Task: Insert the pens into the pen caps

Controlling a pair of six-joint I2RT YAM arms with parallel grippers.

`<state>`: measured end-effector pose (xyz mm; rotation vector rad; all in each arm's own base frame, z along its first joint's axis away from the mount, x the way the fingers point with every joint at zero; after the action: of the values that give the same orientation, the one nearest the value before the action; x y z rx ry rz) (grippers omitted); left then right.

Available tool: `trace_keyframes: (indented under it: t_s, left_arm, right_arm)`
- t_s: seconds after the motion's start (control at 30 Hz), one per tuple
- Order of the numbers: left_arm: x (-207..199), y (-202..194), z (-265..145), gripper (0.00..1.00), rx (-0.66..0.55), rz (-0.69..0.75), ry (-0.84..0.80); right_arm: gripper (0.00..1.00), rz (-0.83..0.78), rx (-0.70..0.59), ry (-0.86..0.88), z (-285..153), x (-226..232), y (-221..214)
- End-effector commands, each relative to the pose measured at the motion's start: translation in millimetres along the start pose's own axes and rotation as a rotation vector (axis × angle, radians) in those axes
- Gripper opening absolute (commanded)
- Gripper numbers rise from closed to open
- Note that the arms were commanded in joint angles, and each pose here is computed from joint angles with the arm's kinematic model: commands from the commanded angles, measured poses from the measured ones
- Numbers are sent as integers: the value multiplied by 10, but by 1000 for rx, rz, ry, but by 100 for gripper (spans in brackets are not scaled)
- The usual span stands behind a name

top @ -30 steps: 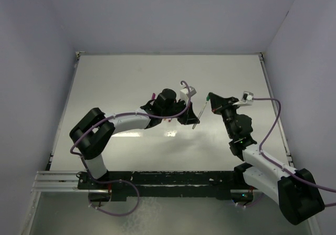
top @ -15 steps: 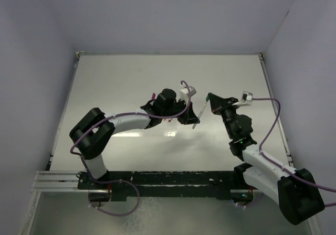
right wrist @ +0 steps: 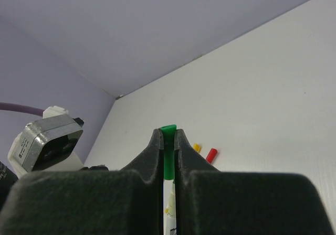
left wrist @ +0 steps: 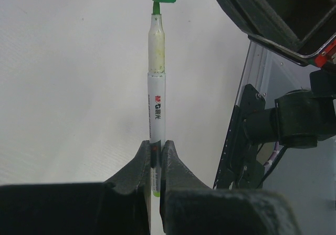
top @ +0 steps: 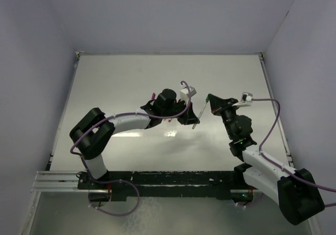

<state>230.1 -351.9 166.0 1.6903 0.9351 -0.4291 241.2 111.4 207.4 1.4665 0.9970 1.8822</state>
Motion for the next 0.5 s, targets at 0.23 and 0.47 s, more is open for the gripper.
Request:
trace_keyframes:
  t_s: [0.23, 0.47]
  left_arm:
    - [-164, 243, -26, 0, -87, 60, -45]
    - [-125, 178, -33, 0, -63, 57, -37]
  right_arm:
    - [0, -6, -39, 29, -16, 31, 58]
    - [0, -14, -44, 29, -10, 36, 75]
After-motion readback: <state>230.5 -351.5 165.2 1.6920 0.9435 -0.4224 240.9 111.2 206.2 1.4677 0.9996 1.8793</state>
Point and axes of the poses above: each gripper's point midway between its finger pads, its own z axis out along the fingers, its own x axis along the line the jaws close on, y = z × x, the point moved 8 cm from there along -z, back along the fingers, and after that the axes turned 8 degrees about -z, right-handed, at the moved point
